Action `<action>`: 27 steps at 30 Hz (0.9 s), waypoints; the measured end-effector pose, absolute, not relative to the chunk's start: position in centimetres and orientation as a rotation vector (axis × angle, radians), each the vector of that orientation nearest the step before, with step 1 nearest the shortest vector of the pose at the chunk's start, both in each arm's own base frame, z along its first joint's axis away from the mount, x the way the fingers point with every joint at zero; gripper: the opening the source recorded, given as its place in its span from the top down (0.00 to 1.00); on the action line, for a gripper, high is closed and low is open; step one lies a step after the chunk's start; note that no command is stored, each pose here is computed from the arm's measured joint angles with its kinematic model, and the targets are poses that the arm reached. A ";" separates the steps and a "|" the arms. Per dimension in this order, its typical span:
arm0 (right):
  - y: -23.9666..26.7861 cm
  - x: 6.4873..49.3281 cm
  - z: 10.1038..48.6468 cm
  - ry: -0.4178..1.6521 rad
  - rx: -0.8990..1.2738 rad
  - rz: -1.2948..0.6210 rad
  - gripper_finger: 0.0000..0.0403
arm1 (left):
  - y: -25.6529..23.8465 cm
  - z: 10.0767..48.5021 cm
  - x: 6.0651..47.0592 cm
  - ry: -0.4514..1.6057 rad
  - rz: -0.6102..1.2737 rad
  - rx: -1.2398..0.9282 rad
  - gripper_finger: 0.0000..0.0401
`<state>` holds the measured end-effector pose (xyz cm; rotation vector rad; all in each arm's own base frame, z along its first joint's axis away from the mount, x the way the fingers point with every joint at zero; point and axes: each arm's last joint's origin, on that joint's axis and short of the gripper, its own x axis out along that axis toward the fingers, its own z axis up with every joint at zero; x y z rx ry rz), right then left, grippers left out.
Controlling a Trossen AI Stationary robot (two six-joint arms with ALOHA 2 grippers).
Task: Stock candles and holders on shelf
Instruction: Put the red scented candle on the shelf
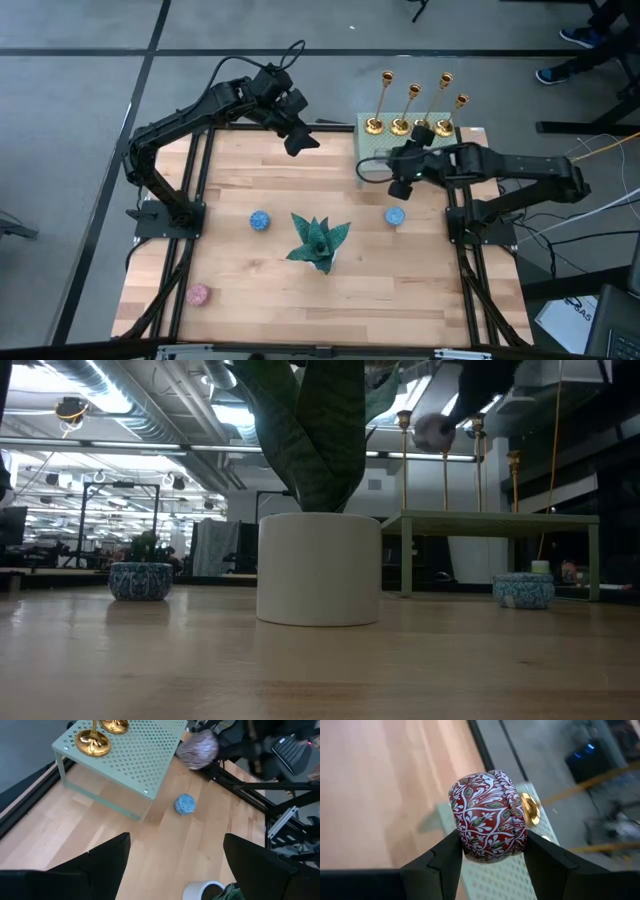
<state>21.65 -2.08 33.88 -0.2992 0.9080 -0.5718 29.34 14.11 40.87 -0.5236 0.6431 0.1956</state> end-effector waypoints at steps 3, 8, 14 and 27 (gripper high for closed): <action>-2.3 22.0 32.1 0.948 -0.325 -0.647 0.54 | 14.1 40.9 29.3 0.643 0.195 -0.523 0.21; -2.5 22.3 29.7 0.959 -0.369 -0.735 0.54 | 14.1 40.9 29.4 0.643 0.195 -0.523 0.21; -2.9 22.8 27.3 0.918 -0.410 -0.780 0.54 | 14.1 40.9 29.3 0.644 0.215 -0.517 0.21; -3.6 22.6 23.7 0.913 -0.514 -0.814 0.54 | 14.2 40.8 29.3 0.645 0.240 -0.508 0.21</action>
